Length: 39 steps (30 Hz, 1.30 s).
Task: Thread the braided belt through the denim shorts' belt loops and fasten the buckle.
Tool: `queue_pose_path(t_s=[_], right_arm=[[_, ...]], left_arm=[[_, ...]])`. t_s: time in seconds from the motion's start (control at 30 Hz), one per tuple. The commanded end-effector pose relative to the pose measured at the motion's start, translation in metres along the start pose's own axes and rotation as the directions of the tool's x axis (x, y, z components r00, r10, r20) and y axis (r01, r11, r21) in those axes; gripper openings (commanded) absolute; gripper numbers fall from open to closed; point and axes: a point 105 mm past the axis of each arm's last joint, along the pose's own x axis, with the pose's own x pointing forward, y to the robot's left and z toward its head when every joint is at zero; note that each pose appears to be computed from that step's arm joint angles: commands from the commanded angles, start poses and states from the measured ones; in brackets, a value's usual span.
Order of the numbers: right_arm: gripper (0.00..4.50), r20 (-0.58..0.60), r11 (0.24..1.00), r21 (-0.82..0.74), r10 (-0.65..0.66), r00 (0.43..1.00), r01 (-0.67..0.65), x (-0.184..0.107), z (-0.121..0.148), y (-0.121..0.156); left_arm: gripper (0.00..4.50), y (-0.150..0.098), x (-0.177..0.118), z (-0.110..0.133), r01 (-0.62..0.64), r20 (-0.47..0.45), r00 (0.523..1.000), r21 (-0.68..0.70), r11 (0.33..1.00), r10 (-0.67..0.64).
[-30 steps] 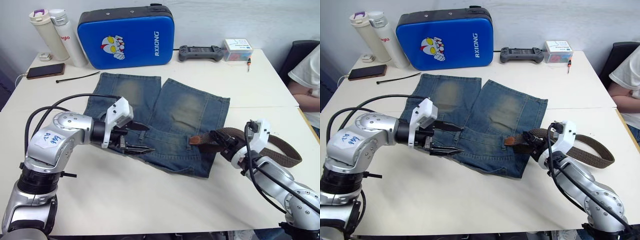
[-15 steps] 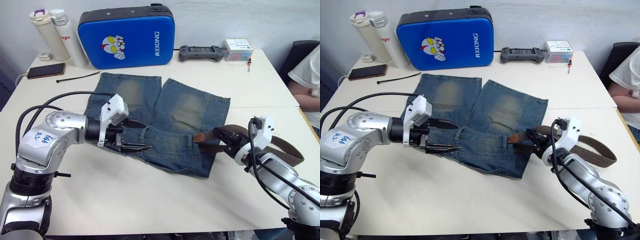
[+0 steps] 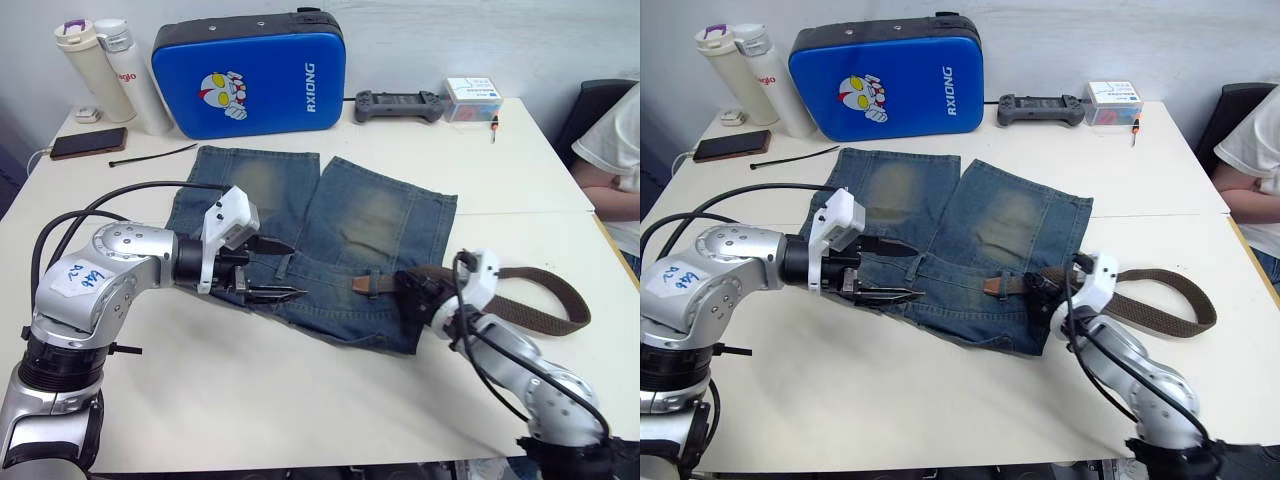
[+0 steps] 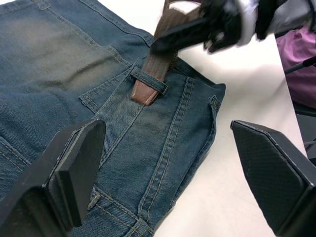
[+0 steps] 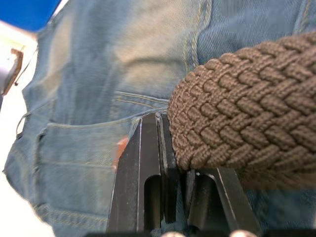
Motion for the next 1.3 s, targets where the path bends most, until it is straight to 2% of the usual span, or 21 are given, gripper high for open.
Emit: queue_pose_path(t_s=[0.03, 0.17, 0.23, 0.27, 0.4, 0.7, 0.93, 1.03, 1.17, 1.2, 1.3], right_arm=[[0.0, -0.03, 0.999, -0.003, 0.041, 0.999, -0.041, 0.007, -0.014, 0.012], [0.0, -0.034, 1.0, -0.017, 0.016, 0.999, -0.017, 0.006, -0.016, 0.007], [0.92, -0.015, 1.0, -0.007, 0.017, 1.0, -0.017, 0.0, -0.01, 0.004], [1.14, -0.009, 1.0, -0.004, 0.019, 1.0, -0.019, -0.002, -0.008, 0.003], [3.06, 0.063, 0.994, 0.113, -0.018, 0.998, 0.01, -0.02, 0.002, -0.002], [3.06, 0.19, 0.938, 0.345, -0.104, 0.976, 0.033, -0.05, 0.014, -0.019], [3.06, 0.196, 0.925, 0.379, -0.099, 0.976, 0.017, -0.045, 0.013, -0.016], [2.25, 0.174, 0.933, 0.361, -0.068, 0.982, 0.001, -0.042, 0.009, -0.009], [0.31, 0.128, 0.956, 0.291, -0.011, 0.992, -0.027, -0.038, 0.006, 0.002], [0.11, 0.1, 0.963, 0.267, 0.01, 0.995, -0.037, -0.033, 0.003, 0.006], [0.11, 0.01, 0.977, 0.205, 0.054, 0.999, -0.055, -0.012, -0.009, 0.013]], left_arm=[[4.49, -0.005, 0.001, 0.011, 0.022, 0.013, 1.0, 0.047, 0.999, -0.023], [4.49, -0.005, 0.004, 0.013, 0.031, 0.019, 0.999, 0.051, 0.998, -0.032], [4.5, -0.004, 0.009, 0.015, 0.043, 0.028, 0.999, 0.055, 0.998, -0.045], [4.5, -0.004, 0.01, 0.015, 0.046, 0.03, 0.998, 0.055, 0.997, -0.048], [4.5, -0.004, 0.017, 0.017, 0.069, 0.041, 0.997, 0.059, 0.996, -0.071], [4.5, -0.001, 0.028, 0.02, 0.116, 0.051, 0.991, 0.078, 0.99, -0.12], [4.5, 0.001, 0.031, 0.023, 0.128, 0.053, 0.99, 0.092, 0.987, -0.134], [4.5, 0.001, 0.031, 0.023, 0.129, 0.053, 0.99, 0.094, 0.987, -0.134], [4.5, 0.001, 0.029, 0.021, 0.124, 0.052, 0.99, 0.093, 0.988, -0.129], [4.5, 0.0, 0.029, 0.021, 0.121, 0.052, 0.991, 0.092, 0.988, -0.126], [4.5, 0.0, 0.028, 0.02, 0.111, 0.049, 0.992, 0.091, 0.99, -0.116]])
